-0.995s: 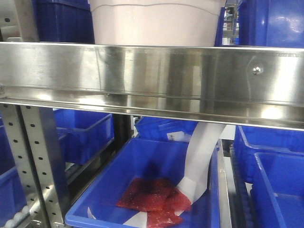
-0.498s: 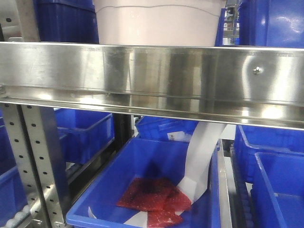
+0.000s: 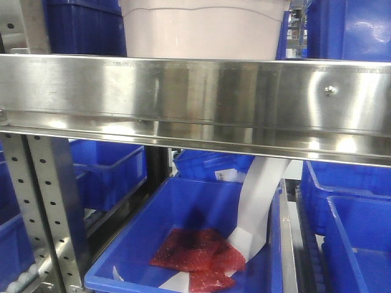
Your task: Grab white bin and place on right shelf
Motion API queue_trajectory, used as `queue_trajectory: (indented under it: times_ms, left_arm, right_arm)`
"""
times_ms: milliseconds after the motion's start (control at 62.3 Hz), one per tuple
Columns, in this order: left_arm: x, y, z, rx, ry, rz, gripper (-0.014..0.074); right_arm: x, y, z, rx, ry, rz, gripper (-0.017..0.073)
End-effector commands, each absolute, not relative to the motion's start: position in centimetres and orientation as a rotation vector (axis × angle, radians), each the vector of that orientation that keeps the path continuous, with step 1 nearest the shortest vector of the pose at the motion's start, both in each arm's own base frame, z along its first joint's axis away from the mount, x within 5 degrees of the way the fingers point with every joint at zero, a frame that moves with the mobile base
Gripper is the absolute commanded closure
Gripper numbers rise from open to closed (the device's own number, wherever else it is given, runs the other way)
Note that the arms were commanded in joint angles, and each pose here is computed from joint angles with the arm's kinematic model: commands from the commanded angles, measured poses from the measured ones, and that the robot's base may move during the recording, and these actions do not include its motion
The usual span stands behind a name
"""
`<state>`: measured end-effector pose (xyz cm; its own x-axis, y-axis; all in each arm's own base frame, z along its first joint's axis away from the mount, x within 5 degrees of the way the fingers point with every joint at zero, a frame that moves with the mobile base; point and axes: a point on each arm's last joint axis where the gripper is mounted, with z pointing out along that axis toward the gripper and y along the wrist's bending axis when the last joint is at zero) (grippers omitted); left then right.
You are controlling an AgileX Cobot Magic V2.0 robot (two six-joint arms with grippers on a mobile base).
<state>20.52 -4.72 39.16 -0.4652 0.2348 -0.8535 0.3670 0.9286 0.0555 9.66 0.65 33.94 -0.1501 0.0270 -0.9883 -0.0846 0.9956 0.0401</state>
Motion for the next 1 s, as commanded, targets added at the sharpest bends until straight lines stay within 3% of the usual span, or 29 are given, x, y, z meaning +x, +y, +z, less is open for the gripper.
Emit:
queue_trajectory:
  times_ms: [0,401,979]
  left_arm:
    - [17.9,-4.1,39.9,0.325,1.829,-0.152,0.0712]
    - [9.1,-1.9,32.4,0.218,1.564,-0.103,0.0712]
    - [7.9,-1.7,32.2,0.213,1.52,-0.104,0.0712]
  right_arm:
    - [8.3,0.6,34.7,0.007,1.598,0.074,0.0485]
    - [0.7,3.2,34.0,-0.12,1.357,0.083,0.0485]
    - [0.1,3.4,33.9,-0.13,1.333,0.081,0.0485]
